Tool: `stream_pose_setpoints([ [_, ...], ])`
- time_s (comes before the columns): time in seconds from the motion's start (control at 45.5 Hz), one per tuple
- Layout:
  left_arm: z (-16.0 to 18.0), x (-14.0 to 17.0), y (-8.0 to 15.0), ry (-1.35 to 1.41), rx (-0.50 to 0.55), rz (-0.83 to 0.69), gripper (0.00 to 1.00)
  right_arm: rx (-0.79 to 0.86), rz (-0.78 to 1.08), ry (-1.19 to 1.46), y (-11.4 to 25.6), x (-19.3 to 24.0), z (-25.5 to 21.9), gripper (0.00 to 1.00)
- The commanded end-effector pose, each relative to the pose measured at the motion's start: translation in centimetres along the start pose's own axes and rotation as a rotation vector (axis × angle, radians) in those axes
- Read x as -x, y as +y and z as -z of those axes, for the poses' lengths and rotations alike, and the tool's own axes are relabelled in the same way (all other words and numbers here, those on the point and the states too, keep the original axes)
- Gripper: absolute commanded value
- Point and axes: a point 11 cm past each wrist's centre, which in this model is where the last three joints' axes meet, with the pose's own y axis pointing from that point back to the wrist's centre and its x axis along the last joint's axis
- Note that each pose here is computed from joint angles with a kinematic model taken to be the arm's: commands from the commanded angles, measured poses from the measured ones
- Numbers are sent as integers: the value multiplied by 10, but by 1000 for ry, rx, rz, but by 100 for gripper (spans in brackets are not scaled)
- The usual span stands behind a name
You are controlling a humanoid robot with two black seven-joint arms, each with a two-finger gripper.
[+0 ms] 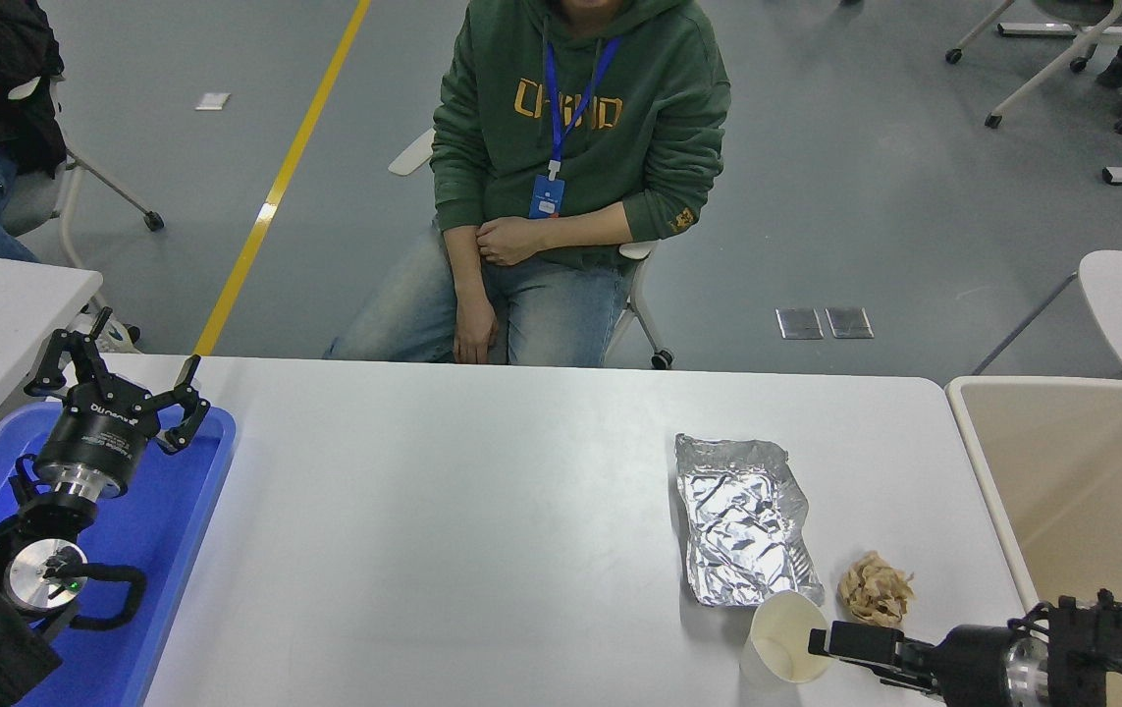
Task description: Clean the table surface
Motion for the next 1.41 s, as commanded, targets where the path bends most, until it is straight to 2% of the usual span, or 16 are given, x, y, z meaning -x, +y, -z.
stream_pose_setpoints([
  [0.0,0,0,0,-1,-2,0,100,17,22,12,-15,5,-2,100],
  [0.396,1,0,0,1,-1,0,100,3,20,79,-31,4,8,99],
  [0.593,0,0,0,0,0,0,100,14,13,114,-34,2,5,87],
  [0.703,0,0,0,0,0,0,100,24,11,147,-34,-1,3,70],
  [0.725,0,0,0,-1,0,0,100,28,20,166,-34,0,3,57],
  [0.813,0,0,0,0,0,0,100,35,28,200,-34,0,1,33],
  [0.901,0,0,0,-1,0,0,100,38,44,207,-33,2,1,0],
  [1.385,0,0,0,0,0,0,100,59,54,202,-18,-3,-7,0],
])
